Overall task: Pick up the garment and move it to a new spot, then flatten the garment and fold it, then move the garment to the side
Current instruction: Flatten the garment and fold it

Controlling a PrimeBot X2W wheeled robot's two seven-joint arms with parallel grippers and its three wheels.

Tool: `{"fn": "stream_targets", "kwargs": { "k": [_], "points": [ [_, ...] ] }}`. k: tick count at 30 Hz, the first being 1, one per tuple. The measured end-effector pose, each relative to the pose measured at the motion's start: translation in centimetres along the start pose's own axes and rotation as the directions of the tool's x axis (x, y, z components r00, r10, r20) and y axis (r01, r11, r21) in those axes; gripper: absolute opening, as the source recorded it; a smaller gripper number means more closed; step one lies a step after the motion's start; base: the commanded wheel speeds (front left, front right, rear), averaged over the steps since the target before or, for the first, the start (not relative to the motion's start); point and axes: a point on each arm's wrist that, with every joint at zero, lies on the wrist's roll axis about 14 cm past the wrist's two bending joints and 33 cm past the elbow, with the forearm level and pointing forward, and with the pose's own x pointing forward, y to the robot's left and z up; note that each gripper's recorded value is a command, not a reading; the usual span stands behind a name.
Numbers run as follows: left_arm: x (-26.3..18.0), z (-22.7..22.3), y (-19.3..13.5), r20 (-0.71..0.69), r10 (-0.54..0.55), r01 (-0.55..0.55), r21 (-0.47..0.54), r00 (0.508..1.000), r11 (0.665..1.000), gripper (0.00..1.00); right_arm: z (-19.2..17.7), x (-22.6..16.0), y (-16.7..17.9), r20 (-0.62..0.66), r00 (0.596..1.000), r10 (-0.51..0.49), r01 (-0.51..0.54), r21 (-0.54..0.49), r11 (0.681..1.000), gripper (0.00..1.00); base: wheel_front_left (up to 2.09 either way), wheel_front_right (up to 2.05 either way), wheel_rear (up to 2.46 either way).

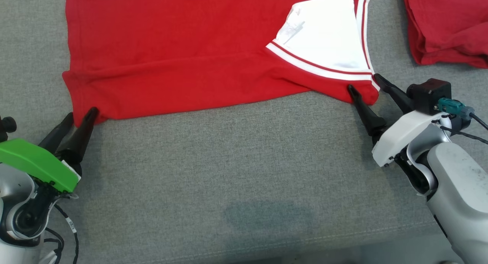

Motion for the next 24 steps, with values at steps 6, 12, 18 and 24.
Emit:
{"fn": "stream_targets", "kwargs": {
  "k": [6, 12, 18, 24],
  "points": [
    [0.1, -0.6, 0.2, -0.035, 0.006, -0.006, -0.015, 0.999, 1.0, 1.0, -0.2, 0.1, 0.1, -0.006, 1.0, 0.004, -0.004, 0.003, 1.0, 1.0, 0.0, 0.0, 0.0],
    [0.5, -1.1, -0.1, -0.075, -0.007, 0.006, -0.026, 0.997, 1.0, 0.18, -0.3, 0.2, 0.1, -0.014, 1.0, 0.003, -0.003, 0.001, 1.0, 1.0, 0.0, 0.0, 0.0],
    [0.8, -1.7, -0.4, -0.104, -0.017, 0.014, -0.033, 0.994, 0.999, 0.0, -0.2, 0.1, -0.3, -0.011, 1.0, -0.008, 0.009, 0.002, 1.0, 1.0, 0.0, 0.0, 0.0],
    [0.8, -1.7, -0.4, -0.11, -0.018, 0.014, -0.036, 0.994, 0.999, 0.0, -0.2, 0.0, -0.9, -0.012, 1.0, -0.026, 0.026, 0.005, 1.0, 1.0, 0.0, 0.0, 0.0]
  ]
}}
